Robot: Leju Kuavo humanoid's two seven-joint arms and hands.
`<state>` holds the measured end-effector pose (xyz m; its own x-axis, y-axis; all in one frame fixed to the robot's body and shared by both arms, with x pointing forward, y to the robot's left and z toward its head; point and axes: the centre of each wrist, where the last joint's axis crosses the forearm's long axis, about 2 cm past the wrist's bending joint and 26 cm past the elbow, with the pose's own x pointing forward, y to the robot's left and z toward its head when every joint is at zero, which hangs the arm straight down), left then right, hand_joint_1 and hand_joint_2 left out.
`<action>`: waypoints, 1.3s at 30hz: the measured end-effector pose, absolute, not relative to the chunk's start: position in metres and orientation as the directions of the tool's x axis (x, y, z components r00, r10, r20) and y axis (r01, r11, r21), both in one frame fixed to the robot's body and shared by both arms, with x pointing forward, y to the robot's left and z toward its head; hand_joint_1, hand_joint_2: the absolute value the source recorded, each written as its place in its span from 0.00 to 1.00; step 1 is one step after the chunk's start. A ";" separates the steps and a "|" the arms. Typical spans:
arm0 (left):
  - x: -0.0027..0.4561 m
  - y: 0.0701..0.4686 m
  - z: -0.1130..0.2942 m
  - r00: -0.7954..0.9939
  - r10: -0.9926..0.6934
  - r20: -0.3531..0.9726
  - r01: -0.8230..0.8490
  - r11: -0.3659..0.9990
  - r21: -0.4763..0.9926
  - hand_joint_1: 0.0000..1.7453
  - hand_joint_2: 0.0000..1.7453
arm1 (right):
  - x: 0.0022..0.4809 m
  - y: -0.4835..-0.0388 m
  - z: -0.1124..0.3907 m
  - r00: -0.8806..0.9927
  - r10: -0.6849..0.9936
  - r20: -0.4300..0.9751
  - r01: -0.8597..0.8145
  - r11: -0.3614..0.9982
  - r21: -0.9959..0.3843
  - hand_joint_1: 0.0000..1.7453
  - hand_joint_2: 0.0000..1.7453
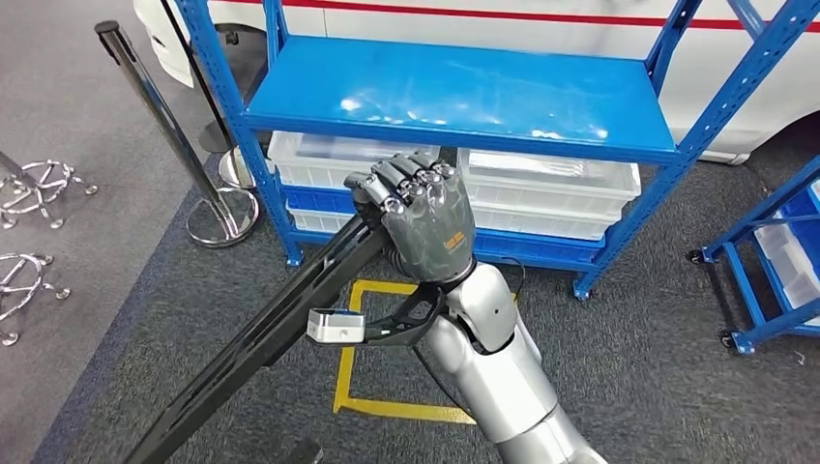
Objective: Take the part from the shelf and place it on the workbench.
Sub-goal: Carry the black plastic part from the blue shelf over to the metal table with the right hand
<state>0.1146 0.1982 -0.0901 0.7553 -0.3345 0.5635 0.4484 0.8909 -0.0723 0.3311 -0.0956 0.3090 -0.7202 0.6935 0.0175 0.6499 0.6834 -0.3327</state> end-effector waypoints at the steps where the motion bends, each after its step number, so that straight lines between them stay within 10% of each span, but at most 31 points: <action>1: 0.115 0.198 -0.090 0.755 -0.332 0.565 0.447 0.892 -0.073 0.00 1.00 | 0.331 -0.096 0.309 -0.720 0.694 0.019 0.650 0.683 -0.333 1.00 1.00; 39: 0.121 0.201 -0.089 0.751 -0.362 0.552 0.470 0.880 -0.061 0.00 1.00 | 0.337 -0.099 0.307 -0.717 0.697 0.029 0.645 0.678 -0.353 1.00 1.00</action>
